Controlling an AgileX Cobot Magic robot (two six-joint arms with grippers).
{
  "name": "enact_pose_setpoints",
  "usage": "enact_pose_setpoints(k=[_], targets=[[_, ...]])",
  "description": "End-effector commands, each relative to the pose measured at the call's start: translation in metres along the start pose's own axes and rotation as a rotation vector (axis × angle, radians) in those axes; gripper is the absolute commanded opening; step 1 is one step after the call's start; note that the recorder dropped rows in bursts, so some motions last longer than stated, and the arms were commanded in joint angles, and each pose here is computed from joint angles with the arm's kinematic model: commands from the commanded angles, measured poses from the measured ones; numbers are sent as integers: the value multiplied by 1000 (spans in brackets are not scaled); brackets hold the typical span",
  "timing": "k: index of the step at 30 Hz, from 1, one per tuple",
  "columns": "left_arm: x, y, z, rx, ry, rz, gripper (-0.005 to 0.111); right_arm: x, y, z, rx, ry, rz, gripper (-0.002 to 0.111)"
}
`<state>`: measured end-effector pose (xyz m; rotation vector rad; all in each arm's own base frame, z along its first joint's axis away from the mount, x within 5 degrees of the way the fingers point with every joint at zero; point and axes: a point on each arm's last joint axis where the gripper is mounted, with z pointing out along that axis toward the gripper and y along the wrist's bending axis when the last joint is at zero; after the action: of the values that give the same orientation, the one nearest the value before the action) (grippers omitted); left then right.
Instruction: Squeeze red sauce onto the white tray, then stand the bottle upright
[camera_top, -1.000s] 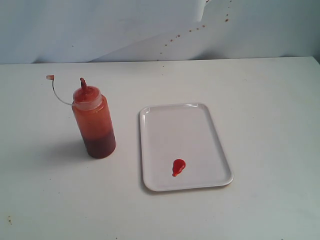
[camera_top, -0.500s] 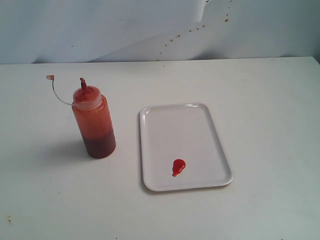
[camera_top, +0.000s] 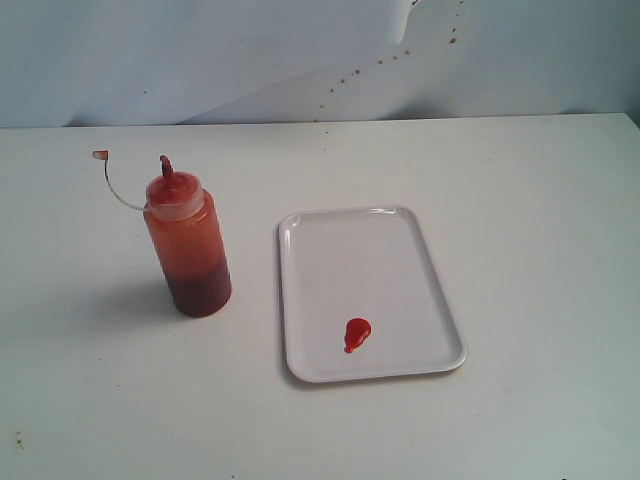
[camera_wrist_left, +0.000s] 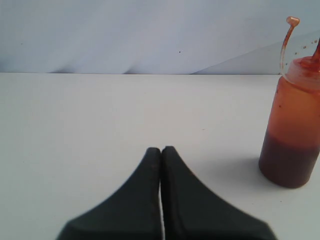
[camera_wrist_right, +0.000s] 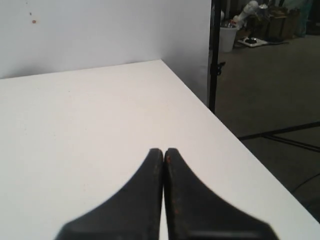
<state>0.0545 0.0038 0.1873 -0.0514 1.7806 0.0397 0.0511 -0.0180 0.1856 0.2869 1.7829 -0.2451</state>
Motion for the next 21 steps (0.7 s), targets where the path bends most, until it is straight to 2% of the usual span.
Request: enact_pose_setpoints(k=[1, 15, 19, 21], targets=[[0, 0, 0, -5, -10, -2, 0, 2, -1, 0, 10, 17, -17, 0], [0, 0, 0, -5, -10, -2, 0, 3, 1, 0, -12, 18, -16, 0], [0, 0, 0, -5, -10, 0, 0, 4, 6, 0, -108, 28, -40, 0], [0, 0, 0, -5, -10, 0, 0, 4, 11, -1, -200, 26, -60, 0]])
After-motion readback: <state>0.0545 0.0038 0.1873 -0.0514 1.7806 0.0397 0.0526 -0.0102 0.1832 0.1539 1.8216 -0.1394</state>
